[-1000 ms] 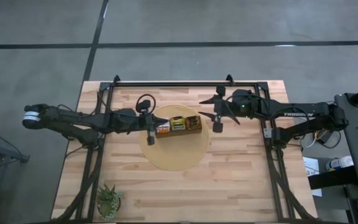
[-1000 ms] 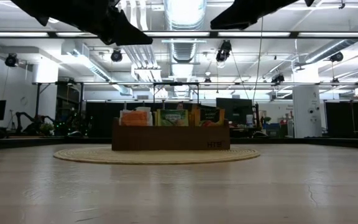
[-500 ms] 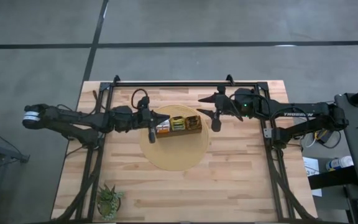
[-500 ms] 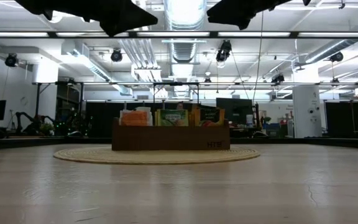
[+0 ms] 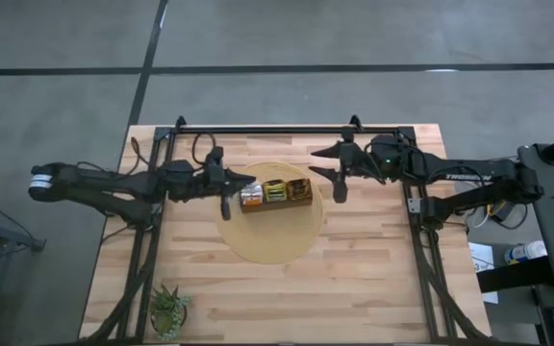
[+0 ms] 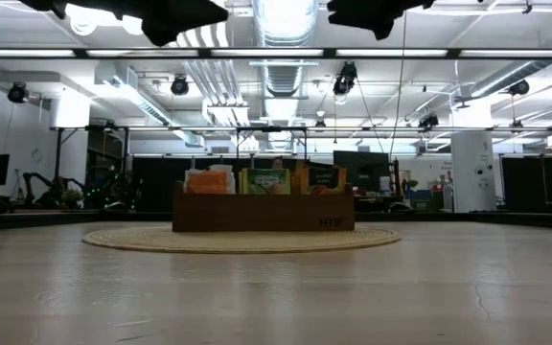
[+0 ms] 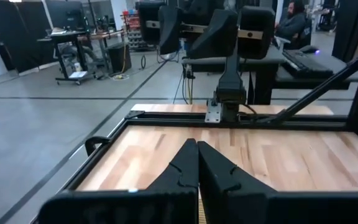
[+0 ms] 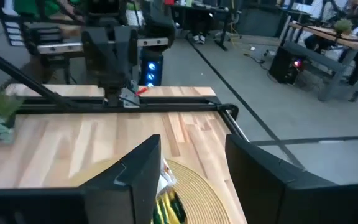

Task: Pick & Place Tea
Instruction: Return to Home Position

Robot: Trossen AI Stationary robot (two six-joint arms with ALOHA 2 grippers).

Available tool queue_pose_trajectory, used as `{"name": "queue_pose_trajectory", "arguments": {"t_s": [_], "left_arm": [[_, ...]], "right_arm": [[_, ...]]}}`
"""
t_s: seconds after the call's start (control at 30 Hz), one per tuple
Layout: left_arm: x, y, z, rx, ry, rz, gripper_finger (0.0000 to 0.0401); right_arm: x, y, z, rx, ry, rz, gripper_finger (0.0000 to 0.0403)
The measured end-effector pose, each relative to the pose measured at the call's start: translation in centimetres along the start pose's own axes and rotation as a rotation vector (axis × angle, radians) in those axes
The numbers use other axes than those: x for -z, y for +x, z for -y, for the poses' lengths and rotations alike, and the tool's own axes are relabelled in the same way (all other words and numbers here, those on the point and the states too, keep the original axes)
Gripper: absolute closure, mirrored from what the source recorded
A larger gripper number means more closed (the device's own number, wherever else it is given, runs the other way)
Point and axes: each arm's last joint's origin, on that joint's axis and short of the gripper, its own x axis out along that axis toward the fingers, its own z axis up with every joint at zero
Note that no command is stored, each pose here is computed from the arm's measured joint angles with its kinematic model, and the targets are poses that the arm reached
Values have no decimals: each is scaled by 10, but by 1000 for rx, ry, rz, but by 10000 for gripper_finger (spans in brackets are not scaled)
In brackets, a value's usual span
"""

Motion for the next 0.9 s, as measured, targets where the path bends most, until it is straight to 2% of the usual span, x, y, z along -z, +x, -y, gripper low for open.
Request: {"name": "queue_pose_trajectory", "arguments": {"t_s": [0.1, 0.27, 0.37, 0.63, 0.9], "left_arm": [[-7, -12, -3, 6, -33, 14, 401], [-15, -29, -4, 93, -68, 47, 401], [-17, -34, -4, 139, -74, 47, 401], [-20, -51, -7, 154, -100, 43, 401], [-25, -72, -11, 158, -160, 57, 401]], "right_arm": [[-5, -8, -1, -66, 19, 29, 226], [-14, -22, -5, -255, 19, 96, 223], [-16, -27, -6, -318, 15, 114, 225], [-19, -46, -5, -320, 20, 115, 223], [-28, -86, -2, -321, 62, 174, 227]]}}
